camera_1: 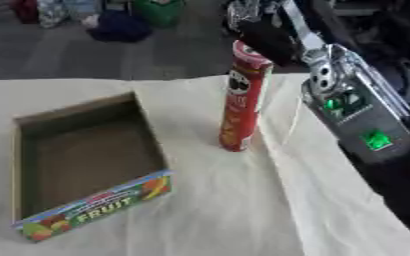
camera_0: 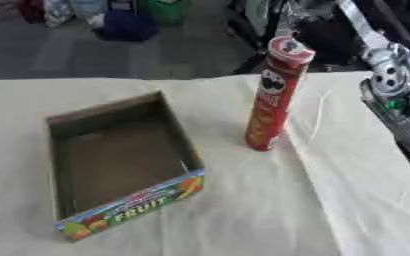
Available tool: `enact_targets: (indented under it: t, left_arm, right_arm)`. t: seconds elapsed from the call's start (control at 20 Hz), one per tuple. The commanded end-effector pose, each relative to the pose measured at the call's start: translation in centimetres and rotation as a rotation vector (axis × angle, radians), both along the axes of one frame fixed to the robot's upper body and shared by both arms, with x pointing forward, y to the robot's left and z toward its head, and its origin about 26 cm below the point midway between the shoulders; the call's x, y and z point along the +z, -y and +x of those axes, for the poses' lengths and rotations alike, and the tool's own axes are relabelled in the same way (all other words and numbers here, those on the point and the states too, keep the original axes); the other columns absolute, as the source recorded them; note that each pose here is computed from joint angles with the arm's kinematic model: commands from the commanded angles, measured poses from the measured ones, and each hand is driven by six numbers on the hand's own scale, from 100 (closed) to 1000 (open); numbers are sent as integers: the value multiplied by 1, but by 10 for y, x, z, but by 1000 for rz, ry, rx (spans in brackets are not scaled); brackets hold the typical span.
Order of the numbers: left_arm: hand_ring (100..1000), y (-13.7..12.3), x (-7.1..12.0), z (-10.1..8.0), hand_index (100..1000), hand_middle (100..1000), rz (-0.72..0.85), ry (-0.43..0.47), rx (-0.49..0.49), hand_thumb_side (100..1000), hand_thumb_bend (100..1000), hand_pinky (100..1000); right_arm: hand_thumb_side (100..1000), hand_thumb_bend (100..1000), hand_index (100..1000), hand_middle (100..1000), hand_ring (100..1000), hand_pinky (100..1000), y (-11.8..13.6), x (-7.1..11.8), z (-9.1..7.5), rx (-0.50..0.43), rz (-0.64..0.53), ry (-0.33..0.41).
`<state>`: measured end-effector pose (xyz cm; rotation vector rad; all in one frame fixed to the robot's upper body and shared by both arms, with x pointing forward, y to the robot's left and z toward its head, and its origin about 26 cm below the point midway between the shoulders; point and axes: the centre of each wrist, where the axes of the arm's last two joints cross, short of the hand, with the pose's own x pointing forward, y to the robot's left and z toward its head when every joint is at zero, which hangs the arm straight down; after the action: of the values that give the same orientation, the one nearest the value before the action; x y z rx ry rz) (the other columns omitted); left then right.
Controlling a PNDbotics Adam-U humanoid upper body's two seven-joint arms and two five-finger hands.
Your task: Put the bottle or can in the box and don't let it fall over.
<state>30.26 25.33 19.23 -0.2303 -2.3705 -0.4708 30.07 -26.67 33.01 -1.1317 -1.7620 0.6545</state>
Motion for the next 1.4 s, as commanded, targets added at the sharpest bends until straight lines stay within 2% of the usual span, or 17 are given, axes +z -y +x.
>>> enact_targets:
  t: [0.05,0.2,0.45,0.55,0.65,0.85,1.0,1.1,1.4]
  left_arm:
    - [751,1,8,-2,829,792,15,32,-12,672,100,461]
    - [754,1,8,-2,829,793,18,32,-13,673,100,461]
    - [755,2,8,-2,829,794,21,33,-14,675,100,460]
    - [755,2,9,-2,828,794,24,35,-13,675,100,460]
    - [756,3,9,-2,828,795,25,37,-13,675,100,460]
    - [756,3,9,-2,828,795,28,40,-14,677,100,460]
    - [756,4,10,-2,828,795,29,41,-18,678,100,459]
    - [757,4,10,-2,827,795,30,41,-19,677,100,459]
    - [757,5,10,-2,828,796,30,43,-25,679,100,459]
  right_arm:
    - [951,100,1000,1000,961,711,-2,9,-5,15,0,-11]
    - [946,100,1000,1000,966,719,-2,9,-5,4,6,-16]
    - [964,100,1000,1000,1000,840,-3,7,-5,-15,4,-6]
    - [974,100,1000,1000,1000,854,-4,6,-4,-11,8,-8]
    - [967,100,1000,1000,1000,904,-4,5,-4,-12,7,-5]
    - [958,100,996,1000,1000,885,-6,4,-4,-15,-1,8]
    - [928,100,994,1000,999,809,-8,4,-4,-23,-15,13]
    - [923,100,990,1000,985,792,-9,4,-4,-29,-28,20]
    - [934,100,990,1000,995,833,-7,4,0,-77,-85,25]
